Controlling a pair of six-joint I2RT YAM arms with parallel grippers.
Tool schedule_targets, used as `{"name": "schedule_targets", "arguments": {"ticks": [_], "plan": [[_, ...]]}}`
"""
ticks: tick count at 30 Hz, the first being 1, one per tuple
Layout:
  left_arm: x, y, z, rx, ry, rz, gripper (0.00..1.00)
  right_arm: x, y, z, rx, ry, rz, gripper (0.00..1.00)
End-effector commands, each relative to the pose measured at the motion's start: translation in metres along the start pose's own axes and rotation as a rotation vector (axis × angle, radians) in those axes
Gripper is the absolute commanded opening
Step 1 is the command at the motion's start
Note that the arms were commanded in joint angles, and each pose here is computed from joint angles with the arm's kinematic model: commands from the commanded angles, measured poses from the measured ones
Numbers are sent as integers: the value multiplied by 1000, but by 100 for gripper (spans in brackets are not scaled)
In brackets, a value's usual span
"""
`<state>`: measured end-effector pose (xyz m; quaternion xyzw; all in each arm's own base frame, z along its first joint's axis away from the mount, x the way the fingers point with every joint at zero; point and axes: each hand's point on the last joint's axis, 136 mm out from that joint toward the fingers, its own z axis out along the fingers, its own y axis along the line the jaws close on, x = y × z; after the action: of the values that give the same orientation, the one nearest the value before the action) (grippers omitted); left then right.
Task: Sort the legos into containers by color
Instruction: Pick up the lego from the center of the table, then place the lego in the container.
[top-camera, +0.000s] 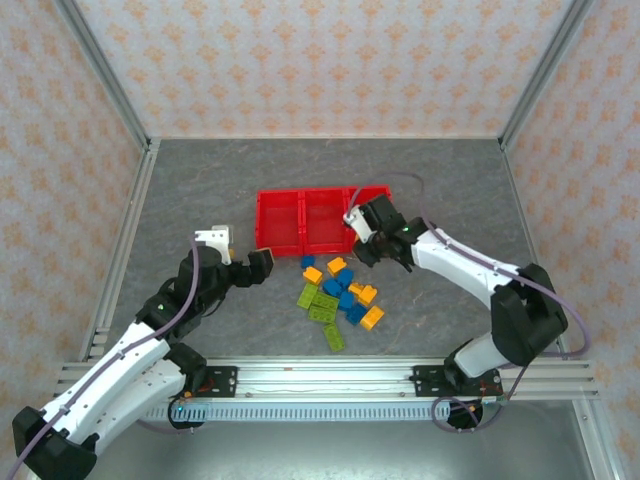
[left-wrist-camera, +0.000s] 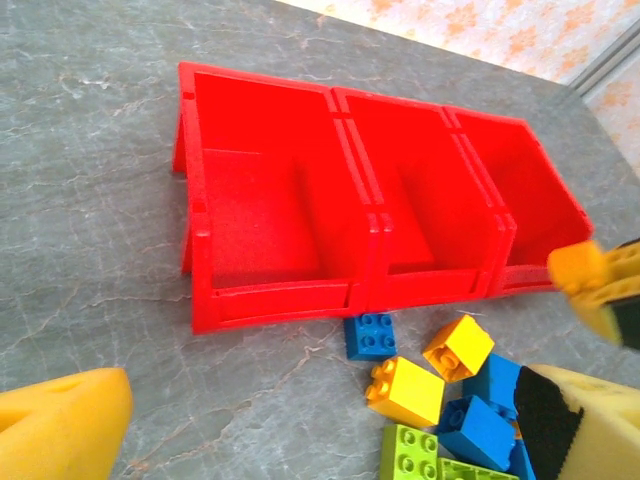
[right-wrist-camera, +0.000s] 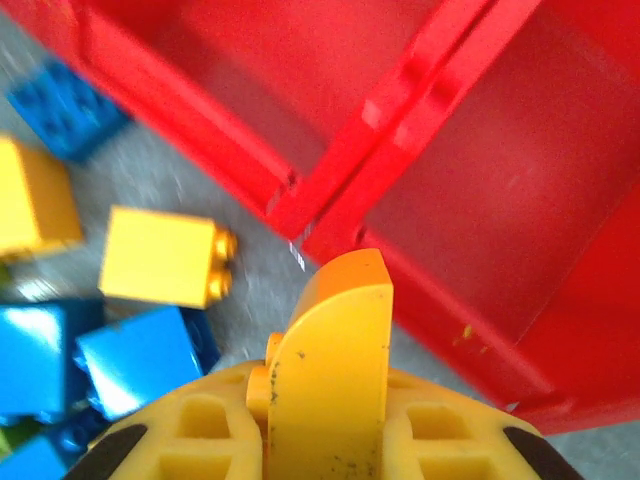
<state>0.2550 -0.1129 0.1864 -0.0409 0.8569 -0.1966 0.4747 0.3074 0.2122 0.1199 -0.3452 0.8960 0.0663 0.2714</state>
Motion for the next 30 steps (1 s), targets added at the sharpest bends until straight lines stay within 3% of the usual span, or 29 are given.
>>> {"name": "schedule_targets", "arguments": {"ticks": [1, 4, 8, 14, 21, 27, 30], "plan": [[-8, 3, -5, -31, -24, 9, 99, -31, -12, -21, -15, -103, 82, 0], [-13, 0, -10, -24, -27, -7, 99, -59, -31, -23, -8, -157, 147, 0], [-16, -5, -16, -8, -8, -17, 99, -75, -55, -1, 44, -114, 207, 0], [-22, -25, -34, 88, 20, 4, 99, -69, -89, 47, 91, 36, 315, 0], [-27, -32, -51, 162, -36, -1, 99, -62, -94, 60, 86, 41, 363, 1], [-31, -40, -62, 226, -86, 23, 99, -57, -90, 54, 79, 30, 374, 22], [-34, -45, -67, 260, -108, 28, 99, -56, -89, 49, 78, 29, 371, 28]]}}
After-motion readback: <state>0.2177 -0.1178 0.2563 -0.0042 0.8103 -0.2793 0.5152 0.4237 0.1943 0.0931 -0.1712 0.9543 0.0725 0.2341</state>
